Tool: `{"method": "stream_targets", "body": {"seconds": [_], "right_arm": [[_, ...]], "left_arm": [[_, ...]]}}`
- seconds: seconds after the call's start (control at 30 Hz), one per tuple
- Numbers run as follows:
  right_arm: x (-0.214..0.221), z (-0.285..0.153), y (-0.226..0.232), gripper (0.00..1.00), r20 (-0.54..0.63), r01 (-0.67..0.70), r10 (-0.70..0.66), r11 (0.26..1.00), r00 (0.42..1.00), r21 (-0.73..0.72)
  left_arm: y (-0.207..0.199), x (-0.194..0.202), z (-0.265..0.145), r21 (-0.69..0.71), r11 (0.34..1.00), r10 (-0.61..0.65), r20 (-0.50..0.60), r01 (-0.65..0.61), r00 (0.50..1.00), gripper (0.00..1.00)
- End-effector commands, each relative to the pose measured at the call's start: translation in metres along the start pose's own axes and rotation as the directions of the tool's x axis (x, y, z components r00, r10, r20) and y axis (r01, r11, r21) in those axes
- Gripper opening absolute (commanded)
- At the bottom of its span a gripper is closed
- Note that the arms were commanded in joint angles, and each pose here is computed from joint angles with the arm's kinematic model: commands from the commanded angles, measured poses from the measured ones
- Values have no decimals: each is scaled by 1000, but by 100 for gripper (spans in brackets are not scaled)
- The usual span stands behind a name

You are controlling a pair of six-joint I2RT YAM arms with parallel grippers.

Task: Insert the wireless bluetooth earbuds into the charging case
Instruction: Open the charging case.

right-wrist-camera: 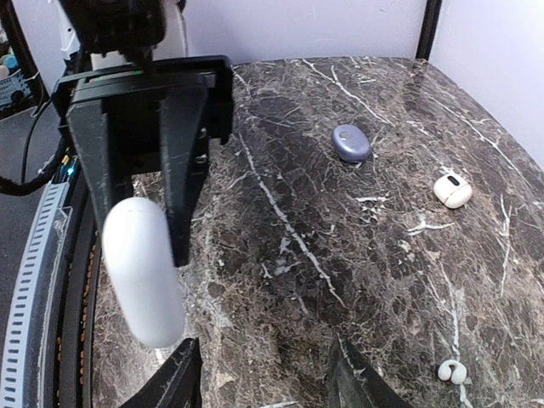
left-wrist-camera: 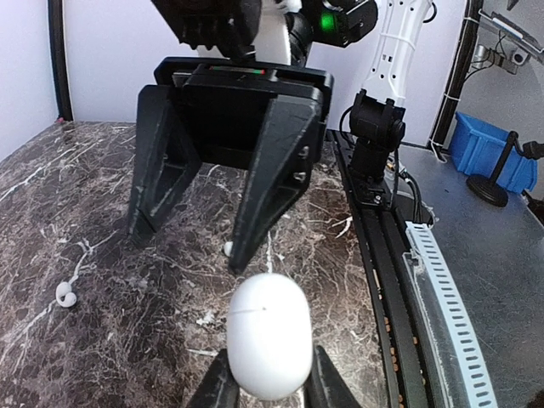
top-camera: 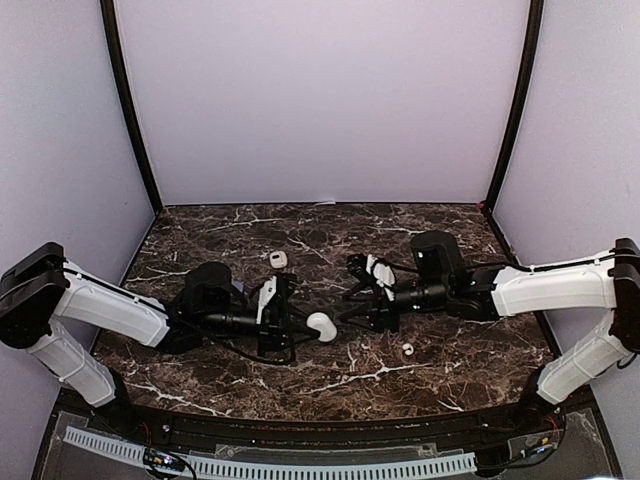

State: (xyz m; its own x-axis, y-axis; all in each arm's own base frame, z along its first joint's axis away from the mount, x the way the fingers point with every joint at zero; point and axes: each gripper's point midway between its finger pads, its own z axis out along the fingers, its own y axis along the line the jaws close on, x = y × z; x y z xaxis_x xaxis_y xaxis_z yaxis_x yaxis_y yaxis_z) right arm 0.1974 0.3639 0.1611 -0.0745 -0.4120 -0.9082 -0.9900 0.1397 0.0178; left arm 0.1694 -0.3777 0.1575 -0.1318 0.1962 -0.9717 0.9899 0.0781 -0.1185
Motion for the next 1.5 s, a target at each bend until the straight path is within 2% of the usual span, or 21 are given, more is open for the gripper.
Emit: {"method": "stream_targets", "body": {"seconds": [0.0, 0.13, 0.2, 0.3, 0.4, 0.83, 1.23, 1.47], "right_arm": [[-18, -12, -15, 51, 80, -5, -1, 998, 997, 67], [-27, -16, 22, 58, 167, 58, -36, 990, 985, -130], [-25, -11, 30, 64, 153, 54, -23, 978, 988, -201], [-22, -4, 36, 74, 123, 39, -8, 966, 992, -254], [-26, -1, 41, 78, 143, 64, -27, 963, 989, -261], [-35, 23, 40, 80, 146, 58, -20, 964, 989, -261], [-27, 18, 7, 73, 129, -28, 45, 991, 991, -134], [-26, 12, 11, 71, 138, -29, 51, 987, 989, -160]], "left_arm": [[-10, -16, -11, 50, 999, -5, 62, 2, 998, 22], [-5, -16, -15, 39, 999, -24, 78, 21, 997, 21], [-6, -17, -15, 43, 999, -19, 87, 15, 996, 21], [-7, -18, -14, 51, 999, -6, 93, 1, 996, 21], [-9, -17, -15, 58, 998, 4, 92, -10, 996, 21], [-17, -10, -12, 119, 993, 13, 69, -21, 998, 19], [-43, 3, -19, 262, 965, 14, 35, -23, 999, 18], [-35, 0, -18, 211, 977, 1, 56, -13, 998, 18]]}}
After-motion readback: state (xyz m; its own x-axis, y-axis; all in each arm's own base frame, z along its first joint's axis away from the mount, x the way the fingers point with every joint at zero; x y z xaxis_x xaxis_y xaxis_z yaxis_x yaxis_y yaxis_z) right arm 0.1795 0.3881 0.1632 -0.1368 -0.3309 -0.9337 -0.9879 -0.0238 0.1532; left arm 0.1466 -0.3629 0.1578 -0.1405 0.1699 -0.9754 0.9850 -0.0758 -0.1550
